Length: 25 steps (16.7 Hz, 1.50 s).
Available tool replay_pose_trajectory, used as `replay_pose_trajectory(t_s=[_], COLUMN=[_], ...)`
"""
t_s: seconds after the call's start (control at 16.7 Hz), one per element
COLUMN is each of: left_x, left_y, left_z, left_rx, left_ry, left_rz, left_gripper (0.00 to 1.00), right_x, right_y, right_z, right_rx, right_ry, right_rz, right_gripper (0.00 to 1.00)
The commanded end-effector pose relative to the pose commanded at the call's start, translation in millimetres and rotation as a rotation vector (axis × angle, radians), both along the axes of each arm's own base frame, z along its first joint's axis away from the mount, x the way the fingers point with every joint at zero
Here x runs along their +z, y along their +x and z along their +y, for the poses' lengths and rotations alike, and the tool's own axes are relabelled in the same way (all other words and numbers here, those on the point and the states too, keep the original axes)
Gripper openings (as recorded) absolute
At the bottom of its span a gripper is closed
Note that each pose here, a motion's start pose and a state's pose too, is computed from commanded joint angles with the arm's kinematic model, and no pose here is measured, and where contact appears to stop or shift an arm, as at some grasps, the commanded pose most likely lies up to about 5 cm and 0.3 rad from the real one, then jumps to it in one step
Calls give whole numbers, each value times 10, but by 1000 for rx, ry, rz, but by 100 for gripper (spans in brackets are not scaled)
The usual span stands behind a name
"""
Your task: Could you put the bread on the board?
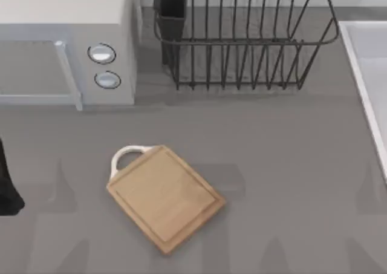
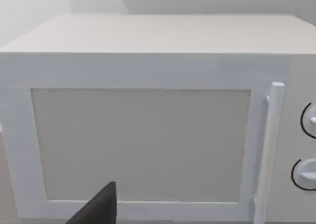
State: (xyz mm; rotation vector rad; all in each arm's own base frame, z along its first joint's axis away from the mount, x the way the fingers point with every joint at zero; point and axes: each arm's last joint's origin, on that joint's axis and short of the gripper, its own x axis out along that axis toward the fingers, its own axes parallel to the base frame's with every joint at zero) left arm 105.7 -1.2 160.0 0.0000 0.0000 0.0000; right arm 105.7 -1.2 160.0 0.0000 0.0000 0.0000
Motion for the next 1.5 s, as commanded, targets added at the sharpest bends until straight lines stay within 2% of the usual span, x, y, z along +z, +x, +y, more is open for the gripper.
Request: replay_pose_trajectory(t_s=[0.24, 0.48, 0.66, 0.84, 1.14, 1.32, 1.5], left_x=[55, 323, 540, 632, 567, 452, 323], left_y=[2, 65, 258, 615, 1266, 1605, 1856], left_z=[9, 56, 123, 236, 512, 694, 847], left_rx=[8, 42, 59, 46, -31, -92, -144], left_ry=[12, 73, 130, 174, 201, 195, 183], left_rz=[26, 186, 415, 725, 1183, 1375, 1501], left_gripper=[100, 100, 100, 100, 100, 100, 100], right_x=[0, 0, 0, 0, 0, 0, 0], right_y=[0, 0, 0, 0, 0, 0, 0], right_z=[0, 0, 0, 0, 0, 0, 0], right_rx=[0, 0, 0, 0, 0, 0, 0], right_ry=[0, 0, 0, 0, 0, 0, 0], right_rz=[0, 0, 0, 0, 0, 0, 0], right_gripper=[100, 100, 100, 100, 100, 100, 100])
